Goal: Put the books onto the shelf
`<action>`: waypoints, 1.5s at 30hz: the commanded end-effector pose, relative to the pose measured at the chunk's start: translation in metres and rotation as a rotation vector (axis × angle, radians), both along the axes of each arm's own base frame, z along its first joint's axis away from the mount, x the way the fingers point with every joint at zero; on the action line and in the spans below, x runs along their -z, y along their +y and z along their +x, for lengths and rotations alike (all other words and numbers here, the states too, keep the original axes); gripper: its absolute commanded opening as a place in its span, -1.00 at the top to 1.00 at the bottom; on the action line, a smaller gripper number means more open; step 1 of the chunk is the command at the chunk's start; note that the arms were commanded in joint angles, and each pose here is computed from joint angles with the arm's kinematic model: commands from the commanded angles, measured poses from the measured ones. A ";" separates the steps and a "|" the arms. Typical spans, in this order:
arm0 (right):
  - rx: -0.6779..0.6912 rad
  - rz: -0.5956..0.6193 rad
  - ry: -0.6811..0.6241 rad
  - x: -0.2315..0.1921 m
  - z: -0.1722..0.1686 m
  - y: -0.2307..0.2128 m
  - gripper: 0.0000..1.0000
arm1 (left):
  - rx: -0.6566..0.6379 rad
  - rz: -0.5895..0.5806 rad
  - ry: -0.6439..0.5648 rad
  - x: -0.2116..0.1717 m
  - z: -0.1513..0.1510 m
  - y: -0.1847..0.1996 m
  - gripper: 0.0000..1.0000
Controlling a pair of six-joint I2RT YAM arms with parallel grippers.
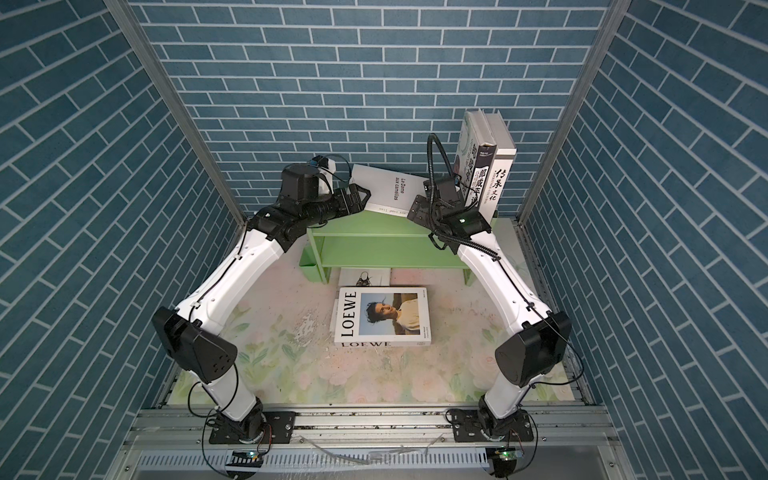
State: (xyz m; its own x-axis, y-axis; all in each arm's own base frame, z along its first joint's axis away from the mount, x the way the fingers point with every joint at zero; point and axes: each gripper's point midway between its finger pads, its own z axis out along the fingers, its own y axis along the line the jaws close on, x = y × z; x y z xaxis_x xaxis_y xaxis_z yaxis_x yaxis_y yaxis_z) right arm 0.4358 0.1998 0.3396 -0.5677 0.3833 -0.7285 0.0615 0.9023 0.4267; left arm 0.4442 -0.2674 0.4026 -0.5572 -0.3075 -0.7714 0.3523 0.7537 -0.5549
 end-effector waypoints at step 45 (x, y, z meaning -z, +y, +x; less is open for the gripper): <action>-0.488 -0.205 -0.535 -0.050 -0.068 0.112 -0.70 | 0.238 -0.006 -0.166 -0.065 -0.057 -0.048 -0.97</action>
